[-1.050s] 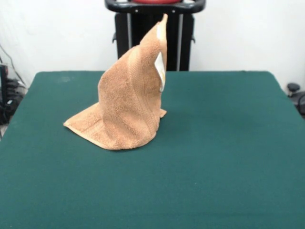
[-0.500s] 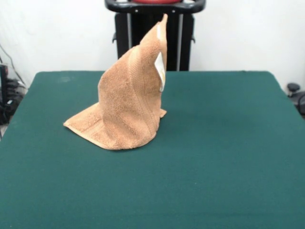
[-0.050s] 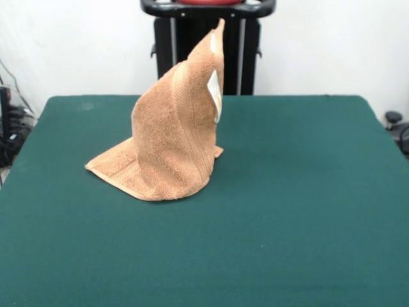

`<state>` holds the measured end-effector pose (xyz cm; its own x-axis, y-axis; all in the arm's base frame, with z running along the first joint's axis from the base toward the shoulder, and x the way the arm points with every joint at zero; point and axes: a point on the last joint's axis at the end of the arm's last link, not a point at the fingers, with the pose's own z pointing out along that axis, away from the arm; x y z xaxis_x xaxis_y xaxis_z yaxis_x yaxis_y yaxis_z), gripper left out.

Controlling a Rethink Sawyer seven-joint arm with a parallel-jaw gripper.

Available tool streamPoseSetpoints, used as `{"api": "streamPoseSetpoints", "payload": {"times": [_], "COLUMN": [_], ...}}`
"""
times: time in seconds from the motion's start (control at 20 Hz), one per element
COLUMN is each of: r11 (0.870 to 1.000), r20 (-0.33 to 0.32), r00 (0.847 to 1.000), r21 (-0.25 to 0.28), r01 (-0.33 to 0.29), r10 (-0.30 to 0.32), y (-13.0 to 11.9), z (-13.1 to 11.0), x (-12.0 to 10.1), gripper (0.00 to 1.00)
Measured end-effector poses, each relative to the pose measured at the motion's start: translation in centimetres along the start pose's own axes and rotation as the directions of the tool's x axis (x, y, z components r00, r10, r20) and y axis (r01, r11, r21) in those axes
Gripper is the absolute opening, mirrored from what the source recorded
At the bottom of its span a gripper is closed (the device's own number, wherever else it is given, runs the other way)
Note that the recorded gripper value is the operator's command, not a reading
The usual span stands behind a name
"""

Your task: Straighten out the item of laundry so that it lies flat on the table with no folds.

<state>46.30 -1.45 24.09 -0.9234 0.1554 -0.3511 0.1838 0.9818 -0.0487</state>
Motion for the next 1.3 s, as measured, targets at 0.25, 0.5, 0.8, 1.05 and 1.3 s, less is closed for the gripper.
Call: {"api": "streamPoseSetpoints", "payload": {"times": [0.25, 0.5, 0.8, 1.05, 1.3], "r11": [1.000, 0.999, 0.998, 0.996, 0.996], "r20": [-0.018, -0.038, -0.069, -0.097, -0.111], "r00": [1.000, 0.999, 0.995, 0.991, 0.990], "r21": [0.002, 0.001, -0.008, -0.022, -0.030], "r01": [0.001, 0.035, 0.065, 0.085, 0.089], "r10": [-0.001, -0.035, -0.066, -0.087, -0.091], "y": [-0.3, -0.4, -0.4, 0.1, 0.6], "z": [2.5, 4.9, 6.3, 7.0, 7.4], "x": [1.6, 3.7, 6.0, 7.8, 9.3], "gripper": [1.00, 1.00, 1.00, 1.00, 1.00]}}
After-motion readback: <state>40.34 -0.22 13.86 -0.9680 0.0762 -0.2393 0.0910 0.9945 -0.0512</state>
